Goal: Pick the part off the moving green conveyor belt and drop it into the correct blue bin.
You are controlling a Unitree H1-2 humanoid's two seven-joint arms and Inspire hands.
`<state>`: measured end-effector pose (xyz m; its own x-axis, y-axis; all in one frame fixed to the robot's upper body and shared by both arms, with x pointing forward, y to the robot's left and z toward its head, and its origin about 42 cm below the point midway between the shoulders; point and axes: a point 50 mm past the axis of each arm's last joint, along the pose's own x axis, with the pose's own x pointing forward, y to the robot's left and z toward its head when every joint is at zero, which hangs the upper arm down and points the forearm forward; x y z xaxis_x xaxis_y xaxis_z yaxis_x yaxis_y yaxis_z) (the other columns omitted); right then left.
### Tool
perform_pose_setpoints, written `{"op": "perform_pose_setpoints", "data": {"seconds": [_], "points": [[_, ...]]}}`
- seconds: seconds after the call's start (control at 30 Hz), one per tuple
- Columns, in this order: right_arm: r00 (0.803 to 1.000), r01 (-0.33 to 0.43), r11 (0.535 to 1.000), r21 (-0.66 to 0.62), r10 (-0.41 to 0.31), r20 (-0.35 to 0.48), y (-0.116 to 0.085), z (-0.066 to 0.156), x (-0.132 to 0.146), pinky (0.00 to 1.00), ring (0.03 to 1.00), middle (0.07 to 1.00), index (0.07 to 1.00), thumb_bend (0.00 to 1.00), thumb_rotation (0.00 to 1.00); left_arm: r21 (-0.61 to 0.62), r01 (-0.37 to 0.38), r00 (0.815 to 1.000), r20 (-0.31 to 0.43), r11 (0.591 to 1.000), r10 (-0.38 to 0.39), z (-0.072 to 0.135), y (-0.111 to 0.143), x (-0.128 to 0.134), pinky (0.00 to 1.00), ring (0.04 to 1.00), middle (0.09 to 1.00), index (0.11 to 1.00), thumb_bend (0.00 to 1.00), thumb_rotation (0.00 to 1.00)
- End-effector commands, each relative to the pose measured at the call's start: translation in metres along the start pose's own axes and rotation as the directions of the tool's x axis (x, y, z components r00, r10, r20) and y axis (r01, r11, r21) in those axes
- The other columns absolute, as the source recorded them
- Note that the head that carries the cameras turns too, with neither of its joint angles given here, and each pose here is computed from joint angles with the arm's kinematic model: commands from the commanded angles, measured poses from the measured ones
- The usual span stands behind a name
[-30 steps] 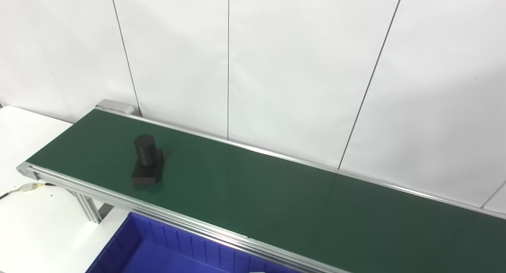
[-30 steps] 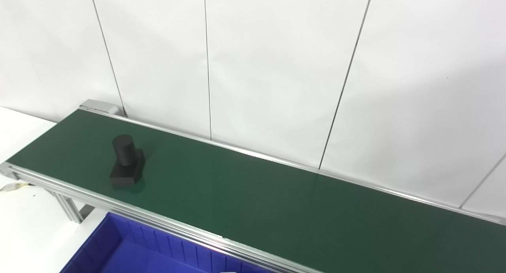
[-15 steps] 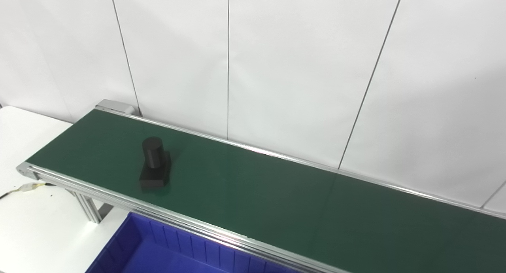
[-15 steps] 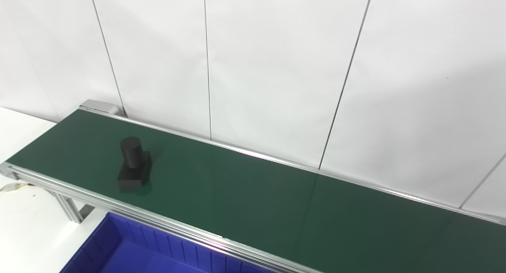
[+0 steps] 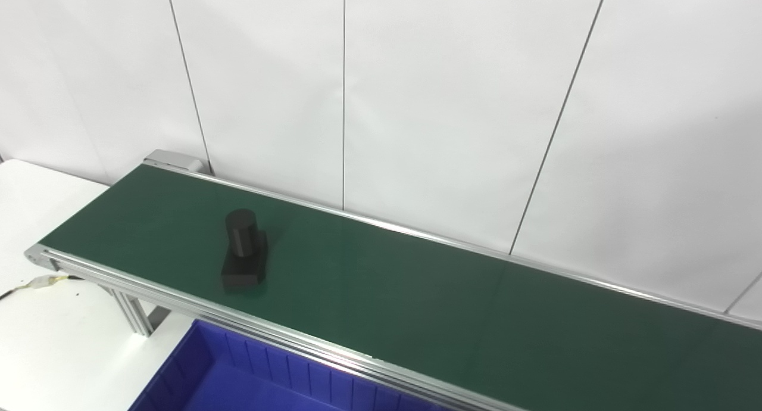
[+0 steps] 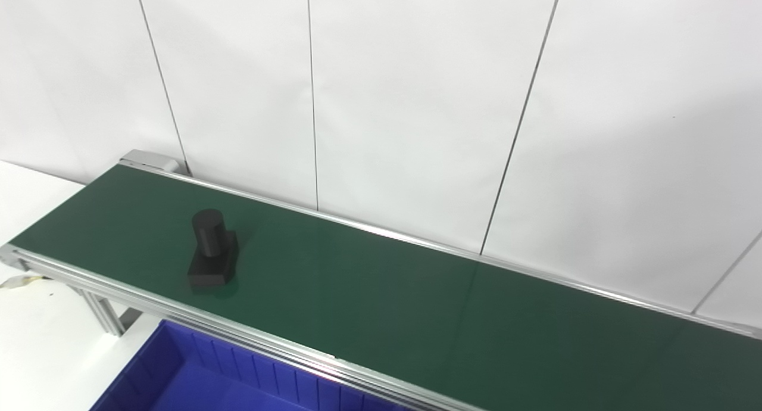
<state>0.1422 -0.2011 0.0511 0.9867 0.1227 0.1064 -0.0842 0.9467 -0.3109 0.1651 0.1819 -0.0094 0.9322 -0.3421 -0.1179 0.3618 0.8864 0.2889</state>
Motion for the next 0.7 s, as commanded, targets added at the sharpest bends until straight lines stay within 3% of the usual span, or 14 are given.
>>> {"op": "perform_pose_setpoints", "data": {"seconds": [0.0,0.17,0.33,0.67], "points": [[0.997,0.013,1.000,0.023,-0.015,0.075,-0.001,0.009,0.004,0.68,0.784,0.796,0.782,0.91,0.00,0.000,-0.020,0.997,0.080,1.000,0.020,0.012,0.006,0.006,0.69,0.772,0.817,0.799,0.95,0.09],[0.995,0.014,1.000,0.008,-0.015,0.099,-0.001,0.017,0.001,0.65,0.760,0.779,0.778,0.91,0.00,-0.011,-0.027,0.996,0.087,1.000,0.028,0.015,0.009,0.003,0.70,0.778,0.823,0.799,0.95,0.08],[0.992,0.026,0.999,0.018,-0.028,0.123,-0.008,0.026,-0.003,0.68,0.764,0.787,0.782,0.87,0.00,-0.015,-0.020,0.995,0.094,1.000,0.021,0.017,0.010,0.001,0.71,0.798,0.842,0.820,0.94,0.13],[0.978,0.062,0.993,0.104,-0.081,0.193,-0.033,0.071,0.007,0.70,0.781,0.794,0.791,0.86,0.03,-0.026,-0.027,0.994,0.103,0.999,0.029,0.023,0.008,-0.001,0.74,0.824,0.863,0.844,0.94,0.11]]}}
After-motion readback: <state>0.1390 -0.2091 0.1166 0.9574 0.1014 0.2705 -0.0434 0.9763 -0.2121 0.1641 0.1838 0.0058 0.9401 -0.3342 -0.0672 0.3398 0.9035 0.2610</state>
